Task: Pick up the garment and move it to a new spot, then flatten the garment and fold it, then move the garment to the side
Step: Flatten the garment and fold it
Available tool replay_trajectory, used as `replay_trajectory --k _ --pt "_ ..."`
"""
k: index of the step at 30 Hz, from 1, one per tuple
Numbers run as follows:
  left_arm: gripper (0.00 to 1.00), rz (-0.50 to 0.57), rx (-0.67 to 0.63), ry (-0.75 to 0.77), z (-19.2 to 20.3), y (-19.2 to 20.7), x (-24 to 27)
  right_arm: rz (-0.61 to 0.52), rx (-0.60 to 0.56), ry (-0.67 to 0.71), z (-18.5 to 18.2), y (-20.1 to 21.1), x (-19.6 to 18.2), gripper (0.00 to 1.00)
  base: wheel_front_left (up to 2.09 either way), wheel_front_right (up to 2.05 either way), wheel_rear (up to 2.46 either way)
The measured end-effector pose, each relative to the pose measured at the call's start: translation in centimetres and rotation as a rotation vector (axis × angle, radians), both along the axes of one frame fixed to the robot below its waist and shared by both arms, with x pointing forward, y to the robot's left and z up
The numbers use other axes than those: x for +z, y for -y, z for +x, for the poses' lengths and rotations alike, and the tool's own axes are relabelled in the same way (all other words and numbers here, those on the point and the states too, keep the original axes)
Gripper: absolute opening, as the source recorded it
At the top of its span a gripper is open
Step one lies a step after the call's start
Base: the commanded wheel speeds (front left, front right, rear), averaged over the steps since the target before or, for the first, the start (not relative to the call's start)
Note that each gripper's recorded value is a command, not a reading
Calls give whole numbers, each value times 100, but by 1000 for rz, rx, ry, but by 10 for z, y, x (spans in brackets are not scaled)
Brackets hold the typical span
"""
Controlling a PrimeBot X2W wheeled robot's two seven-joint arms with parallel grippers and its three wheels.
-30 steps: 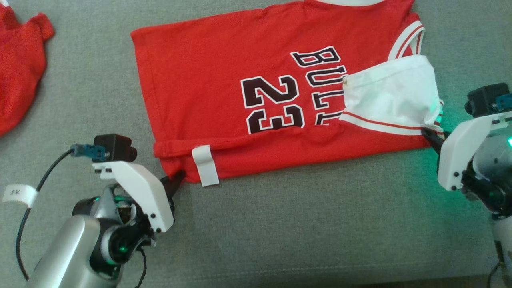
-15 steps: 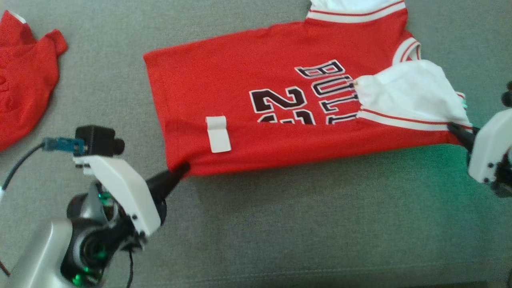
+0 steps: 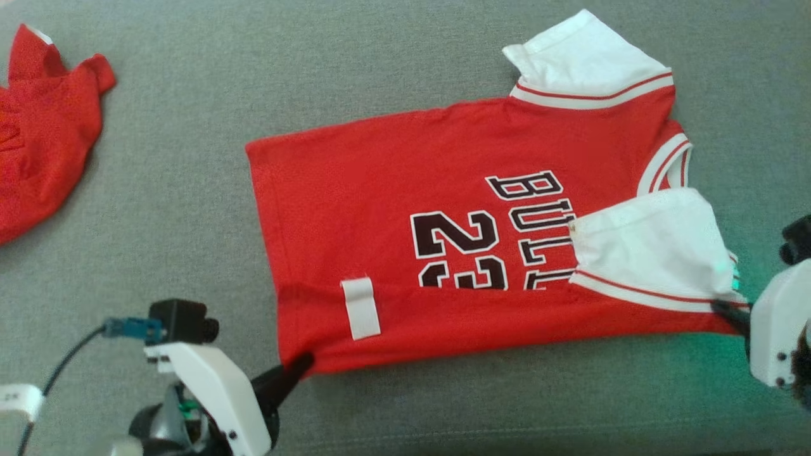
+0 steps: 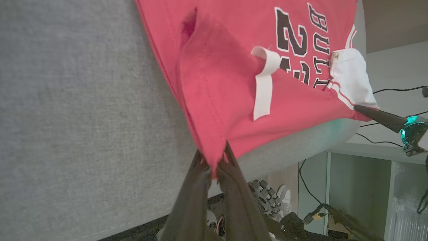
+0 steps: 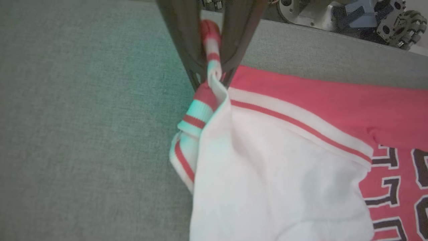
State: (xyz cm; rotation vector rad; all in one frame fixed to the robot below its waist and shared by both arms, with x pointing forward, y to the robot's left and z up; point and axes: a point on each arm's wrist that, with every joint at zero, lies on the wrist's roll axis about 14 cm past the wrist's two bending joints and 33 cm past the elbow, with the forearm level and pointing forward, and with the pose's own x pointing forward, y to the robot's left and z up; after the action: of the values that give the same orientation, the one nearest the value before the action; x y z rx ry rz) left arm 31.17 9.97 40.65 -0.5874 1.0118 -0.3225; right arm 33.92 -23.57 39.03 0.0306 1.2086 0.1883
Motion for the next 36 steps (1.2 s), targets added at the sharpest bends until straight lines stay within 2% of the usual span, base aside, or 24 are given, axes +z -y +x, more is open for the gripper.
replay_trajectory --k 1,3,4,5,11,14,18,21,25,30,36 --pt "0 3 -1 -5 -3 1 -2 -4 4 -9 -3 -1 -2 0 0 0 0" --pt "1 2 -4 -14 -8 4 -7 -10 14 -9 -6 -3 -6 80 0 0 0" --pt "60 6 -1 -15 -12 4 -9 -8 20 -2 -8 -5 -7 100 0 0 0" --pt "100 13 2 -10 -12 3 -9 -6 17 11 -6 -5 -7 100 0 0 0" --pt "100 123 -11 85 -2 -12 -5 -31 1 133 22 5 11 100 0 0 0" --pt "100 166 -5 153 18 -18 3 -39 14 249 61 4 35 100 0 0 0" --pt "100 235 12 263 69 -27 16 -57 49 426 125 -7 72 100 0 0 0" --pt "100 267 35 305 109 -33 17 -88 85 491 170 -19 79 100 0 0 0" --pt "100 323 21 312 145 -36 4 -133 135 503 217 -36 64 100 0 0 0" --pt "100 399 -2 278 164 -46 -20 -162 146 490 262 -49 36 100 0 0 0" --pt "100 402 -7 263 172 -46 -33 -137 189 386 273 -76 -16 100 0 0 0"
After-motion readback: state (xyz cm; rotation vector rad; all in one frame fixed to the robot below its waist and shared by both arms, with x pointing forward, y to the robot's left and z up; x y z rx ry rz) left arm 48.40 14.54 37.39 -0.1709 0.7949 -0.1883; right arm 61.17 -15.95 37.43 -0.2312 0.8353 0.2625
